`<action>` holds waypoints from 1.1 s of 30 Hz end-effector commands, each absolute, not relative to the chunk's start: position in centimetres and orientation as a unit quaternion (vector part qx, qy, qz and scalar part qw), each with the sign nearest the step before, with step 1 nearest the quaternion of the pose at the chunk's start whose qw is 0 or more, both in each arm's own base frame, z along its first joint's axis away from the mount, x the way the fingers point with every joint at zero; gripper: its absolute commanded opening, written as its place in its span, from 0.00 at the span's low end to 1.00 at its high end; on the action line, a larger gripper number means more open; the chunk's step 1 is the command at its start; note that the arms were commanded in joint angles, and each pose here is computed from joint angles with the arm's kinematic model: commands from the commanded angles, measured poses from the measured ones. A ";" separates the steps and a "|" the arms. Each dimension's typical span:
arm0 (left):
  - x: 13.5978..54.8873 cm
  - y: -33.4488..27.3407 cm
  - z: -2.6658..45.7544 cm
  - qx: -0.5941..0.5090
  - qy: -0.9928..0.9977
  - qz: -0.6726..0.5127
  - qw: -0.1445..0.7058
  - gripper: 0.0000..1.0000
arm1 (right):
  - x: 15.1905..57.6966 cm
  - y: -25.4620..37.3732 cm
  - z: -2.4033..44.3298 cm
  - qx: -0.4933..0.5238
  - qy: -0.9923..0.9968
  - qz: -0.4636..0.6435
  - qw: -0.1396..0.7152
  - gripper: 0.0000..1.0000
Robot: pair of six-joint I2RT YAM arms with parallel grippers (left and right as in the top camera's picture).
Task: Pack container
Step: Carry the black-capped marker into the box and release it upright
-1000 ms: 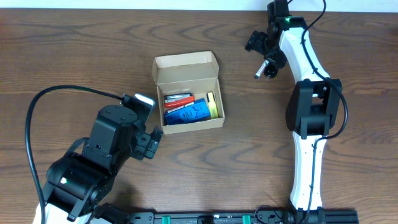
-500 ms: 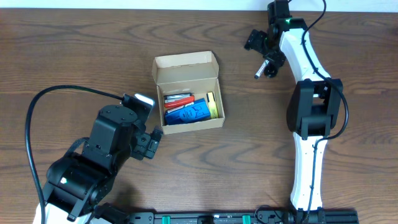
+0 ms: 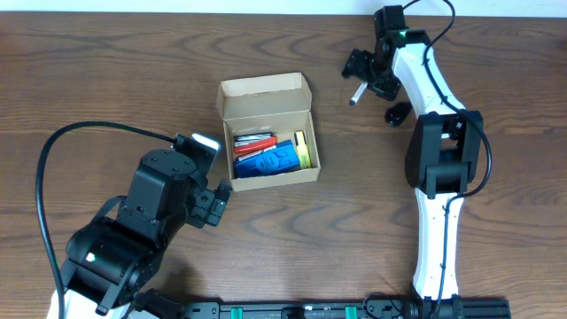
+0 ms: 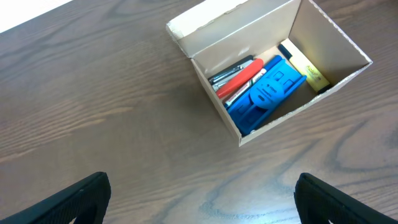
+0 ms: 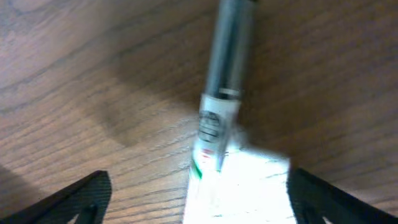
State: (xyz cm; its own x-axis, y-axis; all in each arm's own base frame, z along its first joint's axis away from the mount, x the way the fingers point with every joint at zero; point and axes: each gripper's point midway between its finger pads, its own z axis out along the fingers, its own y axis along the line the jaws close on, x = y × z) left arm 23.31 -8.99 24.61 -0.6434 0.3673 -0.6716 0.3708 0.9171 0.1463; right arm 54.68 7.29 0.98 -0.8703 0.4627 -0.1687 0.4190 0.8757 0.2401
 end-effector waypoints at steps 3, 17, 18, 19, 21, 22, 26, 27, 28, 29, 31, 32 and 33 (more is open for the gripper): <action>23.3 -9.1 25.0 0.212 0.903 -0.003 0.373 0.95 | 53.1 7.4 -1.2 0.235 0.965 0.089 0.073 0.74; 23.3 -9.1 25.0 0.212 0.903 -0.003 0.373 0.95 | 51.5 6.0 -1.6 0.243 0.968 0.042 0.053 0.22; 23.3 -9.1 25.0 0.212 0.903 -0.003 0.373 0.95 | 51.5 5.9 -1.6 0.243 0.968 0.041 0.054 0.20; 23.3 -9.1 25.0 0.212 0.903 -0.003 0.373 0.95 | 51.6 5.9 -1.6 0.241 0.968 0.041 0.054 0.18; 23.3 -9.1 25.0 0.212 0.903 -0.003 0.373 0.95 | 51.6 5.9 -1.6 0.235 0.970 0.041 0.054 0.13; 23.3 -9.1 25.0 0.212 0.903 -0.003 0.373 0.95 | 51.6 5.9 -1.6 0.232 0.970 0.040 0.054 0.10; 23.3 -9.1 25.0 0.212 0.903 -0.003 0.373 0.95 | 51.7 5.9 -1.1 0.232 0.970 0.047 0.057 0.01; 23.3 -9.1 25.0 0.212 0.903 -0.003 0.373 0.95 | 51.8 6.0 -0.9 0.232 0.970 0.050 0.058 0.01; 23.3 -9.1 25.0 0.212 0.903 -0.003 0.373 0.95 | 51.9 6.1 -0.3 0.232 0.969 0.053 0.062 0.01; 23.3 -9.1 25.0 0.212 0.903 -0.003 0.373 0.95 | 51.9 6.1 0.2 0.231 0.969 0.054 0.064 0.01; 23.3 -9.1 25.0 0.212 0.903 -0.003 0.373 0.95 | 52.1 6.3 1.8 0.227 0.969 0.058 0.074 0.01; 23.3 -9.1 25.0 0.212 0.903 -0.003 0.373 0.95 | 52.2 6.5 2.9 0.219 0.970 0.060 0.081 0.01; 23.3 -9.1 25.0 0.212 0.903 -0.003 0.373 0.95 | 52.2 6.8 4.0 0.207 0.972 0.063 0.089 0.01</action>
